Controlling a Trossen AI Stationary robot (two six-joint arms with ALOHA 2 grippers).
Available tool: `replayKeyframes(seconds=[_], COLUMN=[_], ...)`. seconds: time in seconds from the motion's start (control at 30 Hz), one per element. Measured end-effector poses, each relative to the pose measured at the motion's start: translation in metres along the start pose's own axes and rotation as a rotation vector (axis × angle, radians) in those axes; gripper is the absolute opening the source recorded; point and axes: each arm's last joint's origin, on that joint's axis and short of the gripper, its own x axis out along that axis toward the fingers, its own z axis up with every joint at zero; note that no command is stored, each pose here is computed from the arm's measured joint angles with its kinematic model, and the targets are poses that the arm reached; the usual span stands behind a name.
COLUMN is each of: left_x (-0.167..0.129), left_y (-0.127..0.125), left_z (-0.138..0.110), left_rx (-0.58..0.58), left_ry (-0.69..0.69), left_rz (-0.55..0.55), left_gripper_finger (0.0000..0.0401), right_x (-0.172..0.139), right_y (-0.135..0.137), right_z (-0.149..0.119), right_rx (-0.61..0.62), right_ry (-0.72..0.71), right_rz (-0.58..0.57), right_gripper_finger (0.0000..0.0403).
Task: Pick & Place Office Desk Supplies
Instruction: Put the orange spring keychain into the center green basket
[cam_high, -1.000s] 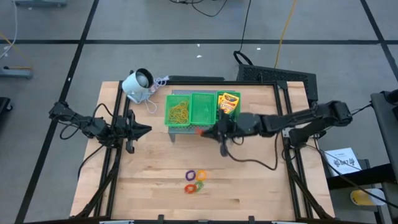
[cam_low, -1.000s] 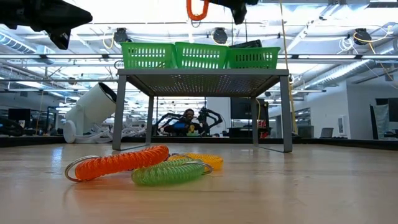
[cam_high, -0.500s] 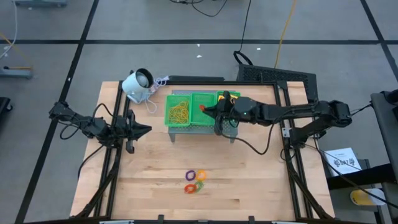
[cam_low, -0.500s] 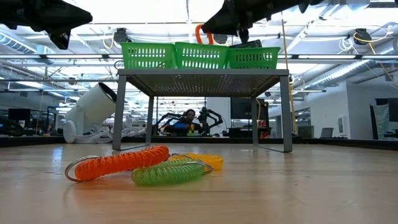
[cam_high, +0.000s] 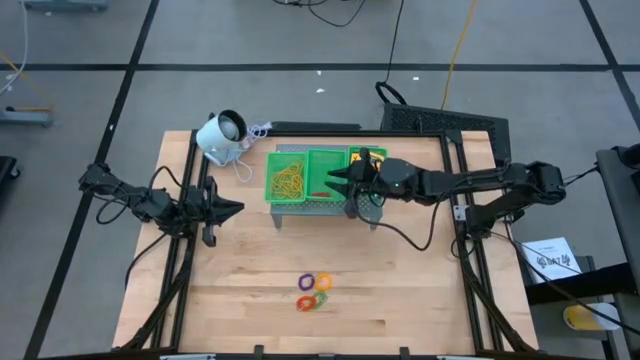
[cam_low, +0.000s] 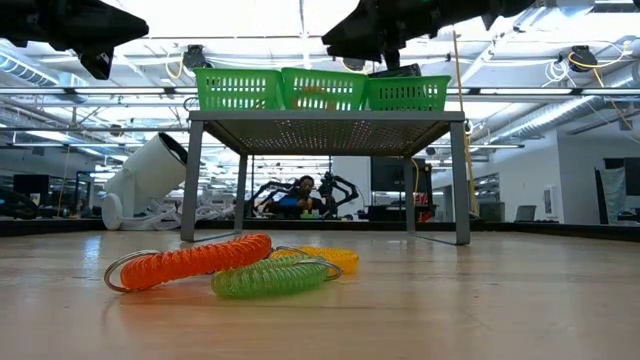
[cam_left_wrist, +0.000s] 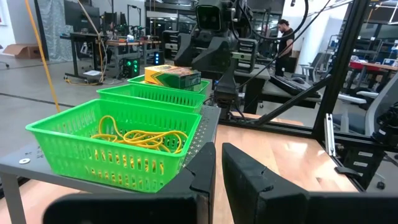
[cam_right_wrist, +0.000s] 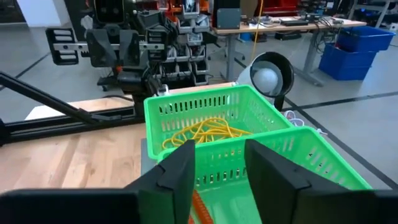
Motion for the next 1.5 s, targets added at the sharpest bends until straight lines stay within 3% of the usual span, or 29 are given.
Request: replayKeyframes(seconds=[0.27,0.43,0.6,0.83,1.17,1.3,1.5], left_x=[0.000,0.000,0.000,0.000,0.000,-0.001,-0.001], left_y=[0.000,0.000,0.000,0.000,0.000,-0.001,-0.001], left_z=[0.000,0.000,0.000,0.000,0.003,0.012,0.016], left_rx=[0.000,-0.001,-0.001,-0.001,-0.003,-0.084,-0.203], left_ry=[0.000,0.000,0.000,0.000,-0.024,-0.108,-0.145], left_rz=[0.000,0.000,0.000,0.000,0.000,-0.025,-0.017], left_gripper_finger=[0.0035,0.0035,0.0035,0.0035,0.0035,0.0035,0.0035], right_x=[-0.014,-0.045,-0.087,-0.136,-0.160,-0.167,-0.170], right_y=[0.030,0.059,0.077,0.079,0.057,0.049,0.044], right_z=[0.007,0.009,-0.002,-0.051,-0.119,-0.137,-0.150], right_rx=[0.026,-0.031,-0.045,-0.012,0.064,0.143,0.166], right_ry=[-0.024,0.034,-0.007,-0.123,-0.219,-0.225,-0.210], right_rz=[0.239,0.387,0.507,0.489,0.538,0.551,0.554], right_gripper_finger=[0.0143,0.0126,0.0105,0.0081,0.0070,0.0070,0.0070])
